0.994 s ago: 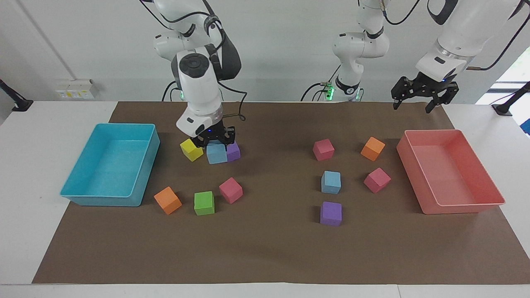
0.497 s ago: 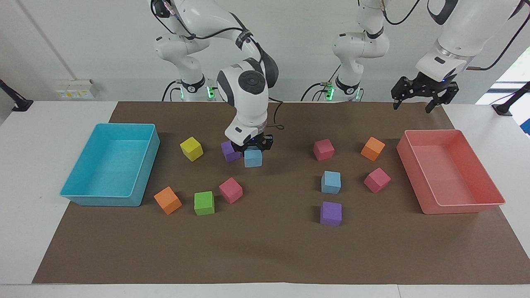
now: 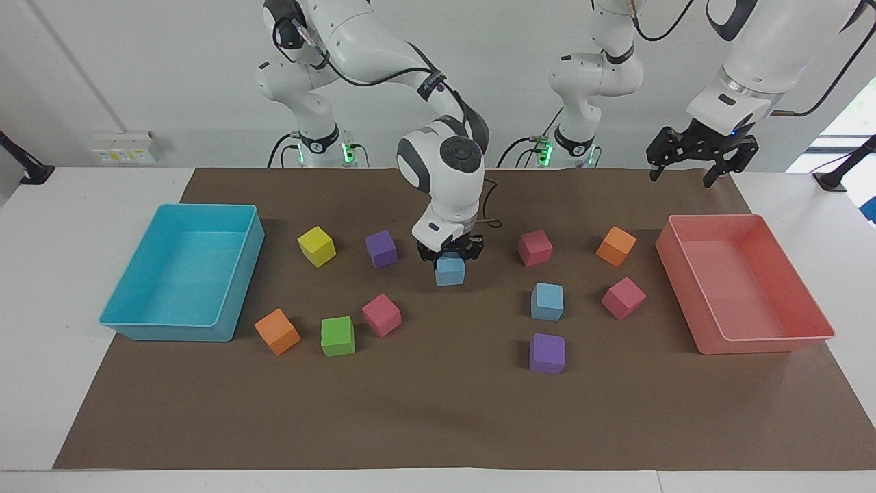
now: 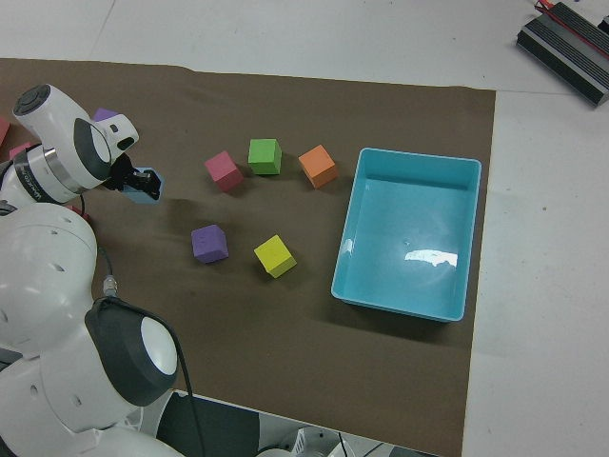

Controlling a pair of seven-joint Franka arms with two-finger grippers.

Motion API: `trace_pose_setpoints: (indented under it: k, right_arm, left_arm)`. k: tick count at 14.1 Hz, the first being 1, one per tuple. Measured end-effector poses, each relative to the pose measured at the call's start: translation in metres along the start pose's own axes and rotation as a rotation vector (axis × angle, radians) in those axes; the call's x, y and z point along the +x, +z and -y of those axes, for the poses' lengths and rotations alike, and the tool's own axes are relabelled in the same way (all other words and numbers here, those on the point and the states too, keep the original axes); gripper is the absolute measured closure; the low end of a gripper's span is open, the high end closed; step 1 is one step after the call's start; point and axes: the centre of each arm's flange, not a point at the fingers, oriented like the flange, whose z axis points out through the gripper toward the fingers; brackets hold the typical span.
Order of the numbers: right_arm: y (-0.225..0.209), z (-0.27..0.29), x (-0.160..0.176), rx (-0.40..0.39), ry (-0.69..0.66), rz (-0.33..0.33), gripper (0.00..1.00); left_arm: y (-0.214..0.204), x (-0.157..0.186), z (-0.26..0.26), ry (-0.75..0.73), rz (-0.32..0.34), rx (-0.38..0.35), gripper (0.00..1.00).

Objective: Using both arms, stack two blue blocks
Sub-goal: 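Carry the light-blue cube to the table center and set it down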

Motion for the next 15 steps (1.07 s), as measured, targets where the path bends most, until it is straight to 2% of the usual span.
trace_pose_setpoints:
  k: [8, 15]
  right_arm:
    - [0.032, 0.018, 0.004, 0.028, -0.015, -0.038, 0.41]
    - [0.041, 0.019, 0.001, 0.021, -0.044, -0.027, 0.41]
  left_arm:
    - [0.0, 0.0, -0.001, 0.003, 0.0, 0.0, 0.0]
    - [0.0, 0.0, -0.002, 0.006, -0.001, 0.0, 0.0]
